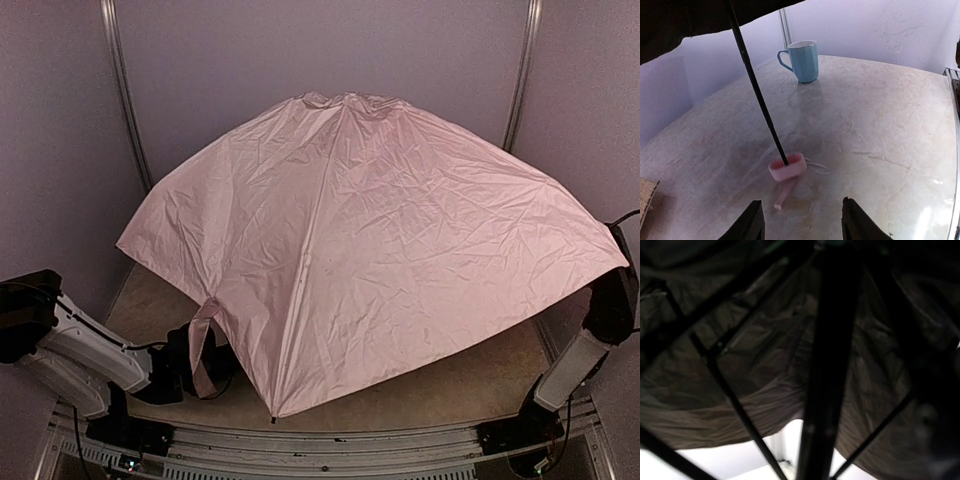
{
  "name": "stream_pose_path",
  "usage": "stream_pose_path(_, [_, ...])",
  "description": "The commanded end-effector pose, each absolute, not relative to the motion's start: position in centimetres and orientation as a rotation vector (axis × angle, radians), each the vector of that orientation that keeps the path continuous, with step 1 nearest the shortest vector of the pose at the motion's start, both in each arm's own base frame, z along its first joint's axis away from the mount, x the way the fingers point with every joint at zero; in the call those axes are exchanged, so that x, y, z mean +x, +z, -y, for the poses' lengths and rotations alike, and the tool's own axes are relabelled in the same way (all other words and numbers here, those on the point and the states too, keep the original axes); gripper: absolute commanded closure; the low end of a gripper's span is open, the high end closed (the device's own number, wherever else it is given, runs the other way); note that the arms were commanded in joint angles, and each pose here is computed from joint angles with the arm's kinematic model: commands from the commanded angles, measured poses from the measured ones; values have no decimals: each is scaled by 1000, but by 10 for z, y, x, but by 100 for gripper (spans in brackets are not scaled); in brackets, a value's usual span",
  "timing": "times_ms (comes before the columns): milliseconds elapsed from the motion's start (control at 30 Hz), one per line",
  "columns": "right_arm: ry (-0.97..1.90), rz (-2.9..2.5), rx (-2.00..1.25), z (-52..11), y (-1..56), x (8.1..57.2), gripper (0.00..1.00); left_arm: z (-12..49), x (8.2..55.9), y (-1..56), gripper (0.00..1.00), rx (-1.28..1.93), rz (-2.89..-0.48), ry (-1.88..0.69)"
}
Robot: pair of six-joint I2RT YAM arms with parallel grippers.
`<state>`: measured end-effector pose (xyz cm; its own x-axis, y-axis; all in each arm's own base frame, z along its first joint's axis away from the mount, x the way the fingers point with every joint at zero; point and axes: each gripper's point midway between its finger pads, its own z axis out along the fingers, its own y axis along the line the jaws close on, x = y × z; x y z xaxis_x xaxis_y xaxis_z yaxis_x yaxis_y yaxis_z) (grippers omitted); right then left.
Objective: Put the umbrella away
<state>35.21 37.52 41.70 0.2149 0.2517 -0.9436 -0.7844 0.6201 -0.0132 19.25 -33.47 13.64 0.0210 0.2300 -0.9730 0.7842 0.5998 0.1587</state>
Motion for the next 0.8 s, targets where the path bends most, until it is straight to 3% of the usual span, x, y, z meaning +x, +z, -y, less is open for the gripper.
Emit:
stream_pose_path(0, [726,-930,-396,-325,501,352,100,303,196,131,45,805,-1577,-457])
stream_pose_path(133, [665,-863,-382,-302,530,345,100,259,220,138,24,570,-1630,-414])
stream_pose_path(267, [622,-824,-386,-286,546,333,100,186,260,137,15,167,-1732,-276])
stream_pose_path(433, [622,-813,-464,-288,549,319,100,87,292,141,12,-289,-1793,-151])
stream_pose_path(533, [638,-838,-505,-295,539,317,100,41,295,158,16,-470,-1738,-146])
stream_pose_path(767, [711,-883,-628,-336,515,315,100,-1,290,245,19,-518,-1569,-67])
